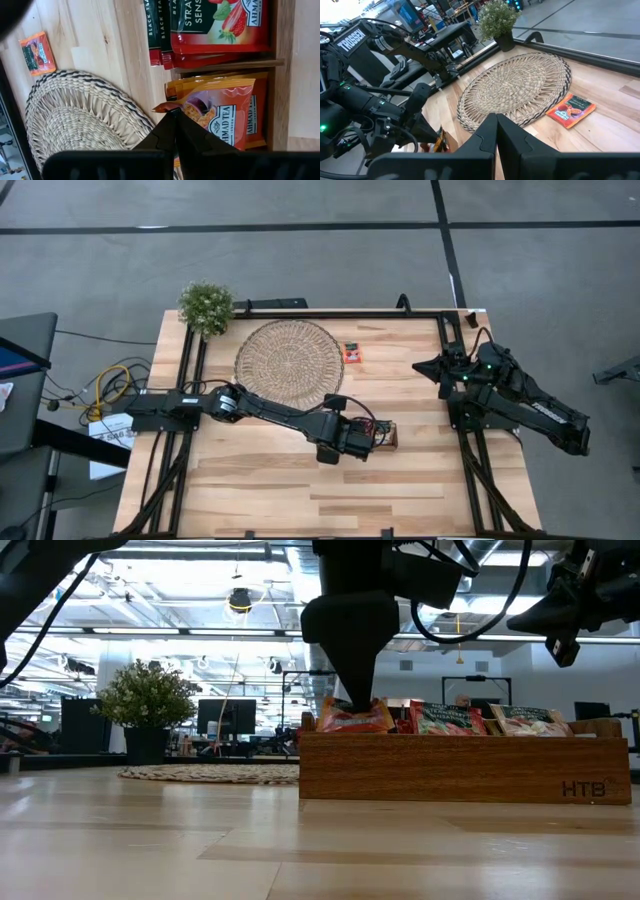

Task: Pick & Place Tea
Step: Put the left orange tea bag into the left slot of the wooden organizer, then put the orange tea bag into the left slot of the wooden organizer

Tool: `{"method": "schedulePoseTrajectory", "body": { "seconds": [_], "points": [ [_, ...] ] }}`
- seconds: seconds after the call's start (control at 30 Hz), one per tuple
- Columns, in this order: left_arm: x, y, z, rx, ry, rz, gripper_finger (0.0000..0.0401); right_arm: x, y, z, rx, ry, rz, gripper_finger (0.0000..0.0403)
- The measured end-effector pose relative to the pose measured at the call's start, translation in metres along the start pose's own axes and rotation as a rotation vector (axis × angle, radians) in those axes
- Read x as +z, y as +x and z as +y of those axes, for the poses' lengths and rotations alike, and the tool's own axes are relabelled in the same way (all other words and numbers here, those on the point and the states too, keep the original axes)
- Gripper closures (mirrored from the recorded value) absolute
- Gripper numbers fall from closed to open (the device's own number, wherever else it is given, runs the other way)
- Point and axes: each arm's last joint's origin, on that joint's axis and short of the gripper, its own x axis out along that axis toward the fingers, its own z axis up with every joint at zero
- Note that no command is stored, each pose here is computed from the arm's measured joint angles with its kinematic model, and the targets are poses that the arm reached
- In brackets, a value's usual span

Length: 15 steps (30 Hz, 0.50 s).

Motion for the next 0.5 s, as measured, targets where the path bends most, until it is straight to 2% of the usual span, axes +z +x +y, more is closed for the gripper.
{"method": "schedulePoseTrajectory", "body": {
  "seconds": [0.13,0.5],
  "points": [
    [-0.0001,-0.0001,0.0001,0.001,0.000,0.001,0.0387,0.0000,0.0000,0.0000,0.000,0.000,0.000,0.0403],
    [-0.0044,-0.0011,0.0013,0.013,0.062,0.041,0.0297,0.0000,0.0000,0.0000,0.000,0.000,0.000,0.0403]
  ]
}}
